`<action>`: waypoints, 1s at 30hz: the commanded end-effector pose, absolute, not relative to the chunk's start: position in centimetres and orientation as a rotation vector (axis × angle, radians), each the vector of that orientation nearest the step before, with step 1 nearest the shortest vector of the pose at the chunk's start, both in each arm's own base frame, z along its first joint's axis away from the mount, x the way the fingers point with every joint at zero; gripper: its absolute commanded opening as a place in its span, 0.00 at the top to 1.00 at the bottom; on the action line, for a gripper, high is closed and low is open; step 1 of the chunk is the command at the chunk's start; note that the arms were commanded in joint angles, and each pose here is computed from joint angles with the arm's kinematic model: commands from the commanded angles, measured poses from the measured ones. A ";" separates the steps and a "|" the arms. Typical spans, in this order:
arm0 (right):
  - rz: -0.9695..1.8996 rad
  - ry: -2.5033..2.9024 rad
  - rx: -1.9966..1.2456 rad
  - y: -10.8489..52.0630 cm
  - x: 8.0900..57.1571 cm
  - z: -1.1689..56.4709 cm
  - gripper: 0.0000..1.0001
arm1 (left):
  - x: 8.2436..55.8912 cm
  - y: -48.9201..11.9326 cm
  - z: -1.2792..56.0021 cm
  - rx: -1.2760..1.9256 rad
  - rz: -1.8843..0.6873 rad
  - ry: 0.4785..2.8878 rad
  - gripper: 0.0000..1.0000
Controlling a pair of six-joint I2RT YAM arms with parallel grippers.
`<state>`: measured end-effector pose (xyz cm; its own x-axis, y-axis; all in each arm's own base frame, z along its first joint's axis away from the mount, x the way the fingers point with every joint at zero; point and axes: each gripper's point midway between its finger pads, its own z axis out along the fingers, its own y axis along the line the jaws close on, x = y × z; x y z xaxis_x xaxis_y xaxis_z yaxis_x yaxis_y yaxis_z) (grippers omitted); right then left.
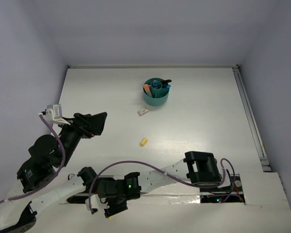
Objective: Sort the stationery into containers
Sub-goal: Pick up the pen from the corner of the board.
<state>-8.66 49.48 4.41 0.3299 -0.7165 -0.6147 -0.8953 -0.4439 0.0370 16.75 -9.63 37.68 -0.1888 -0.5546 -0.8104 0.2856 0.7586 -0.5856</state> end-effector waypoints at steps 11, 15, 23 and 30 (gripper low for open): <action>0.873 1.442 -2.377 49.5 -10.1 2.6 0.41 | 16.9 -9.4 38.9 -0.212 -0.762 1.548 0.07; 0.822 1.463 -2.377 49.4 -9.5 1.4 0.43 | 16.8 -9.5 39.0 -0.207 -0.765 1.546 0.07; 0.681 1.486 -2.306 49.3 -8.2 -0.3 0.50 | 16.4 -9.4 38.6 -0.208 -0.791 1.531 0.07; 0.611 1.486 -2.232 49.7 -7.8 -1.3 0.65 | 16.3 -9.3 38.8 -0.210 -0.797 1.528 0.08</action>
